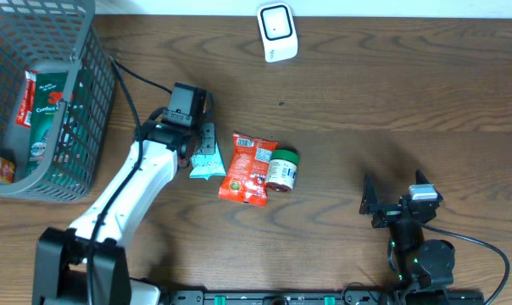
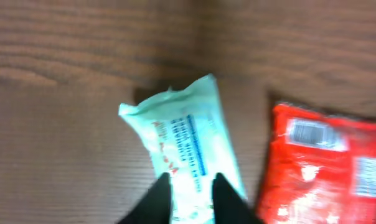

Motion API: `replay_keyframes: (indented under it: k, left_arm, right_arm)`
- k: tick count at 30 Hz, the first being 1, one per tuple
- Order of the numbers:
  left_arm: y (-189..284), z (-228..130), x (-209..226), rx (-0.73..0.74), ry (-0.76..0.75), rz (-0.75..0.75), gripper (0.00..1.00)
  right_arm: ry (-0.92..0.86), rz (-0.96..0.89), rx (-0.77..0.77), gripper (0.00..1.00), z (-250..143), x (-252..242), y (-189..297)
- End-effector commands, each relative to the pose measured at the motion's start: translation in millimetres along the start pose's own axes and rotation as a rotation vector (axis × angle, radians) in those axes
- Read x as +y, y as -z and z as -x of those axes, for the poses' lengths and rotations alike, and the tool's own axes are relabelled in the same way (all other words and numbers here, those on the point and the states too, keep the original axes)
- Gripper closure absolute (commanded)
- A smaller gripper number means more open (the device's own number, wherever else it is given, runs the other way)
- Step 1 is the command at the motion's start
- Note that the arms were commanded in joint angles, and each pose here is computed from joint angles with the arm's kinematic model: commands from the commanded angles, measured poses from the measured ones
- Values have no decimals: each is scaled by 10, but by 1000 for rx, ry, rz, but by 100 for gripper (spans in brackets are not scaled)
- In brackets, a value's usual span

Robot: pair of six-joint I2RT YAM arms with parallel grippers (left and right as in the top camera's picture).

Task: Scan the item barcode
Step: 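Place the wipes pack on the table left of the red bag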

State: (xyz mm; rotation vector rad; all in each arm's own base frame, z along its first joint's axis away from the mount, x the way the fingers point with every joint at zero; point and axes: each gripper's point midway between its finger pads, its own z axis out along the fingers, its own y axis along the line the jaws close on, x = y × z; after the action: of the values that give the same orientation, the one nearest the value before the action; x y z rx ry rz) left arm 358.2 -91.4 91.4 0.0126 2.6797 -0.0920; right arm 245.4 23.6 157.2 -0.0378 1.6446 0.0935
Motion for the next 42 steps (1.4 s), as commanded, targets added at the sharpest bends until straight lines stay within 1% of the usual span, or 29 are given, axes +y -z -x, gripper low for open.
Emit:
replay_keyframes:
  k: [1, 5, 12, 15, 18, 20, 22, 26, 30, 32, 37, 38, 42]
  left_arm:
    - [29, 10, -83, 4, 19, -46, 81]
    - [-185, -185, -40, 68, 17, -26, 81]
    - [-656, -527, 24, 214, 14, 16, 73]
    - [-743, -600, 158, 238, 4, 91, 72]
    - [-668, -521, 280, 209, -18, 161, 63]
    - [-547, -401, 292, 179, -61, 170, 57]
    - [-396, -260, 265, 137, -81, 158, 53]
    - [-47, -10, 203, 21, -54, 128, 50]
    - [182, 83, 90, -41, 8, 63, 48]
    - [185, 62, 54, -37, 44, 44, 48]
    - [18, -93, 61, 9, 138, 57, 48]
    - [-75, -155, 66, 38, 148, 67, 46]
    - [-294, -246, 64, 87, 139, 83, 46]
  right_arm:
    - [8, -6, -1, 1, -1, -14, 3]
    - [8, -6, -1, 1, -1, -14, 3]
    - [8, -6, -1, 1, -1, -14, 3]
    - [8, -6, -1, 1, -1, -14, 3]
    - [8, -6, -1, 1, -2, -14, 3]
    - [8, -6, -1, 1, -2, -14, 3]
    - [8, -6, -1, 1, -2, -14, 3]
    - [8, -6, -1, 1, -2, -14, 3]
    - [8, -6, -1, 1, -2, -14, 3]
    - [8, -6, -1, 1, -1, -14, 3]
    - [8, -6, -1, 1, -1, -14, 3]
    - [8, -6, -1, 1, -1, -14, 3]
    - [8, -6, -1, 1, -2, -14, 3]
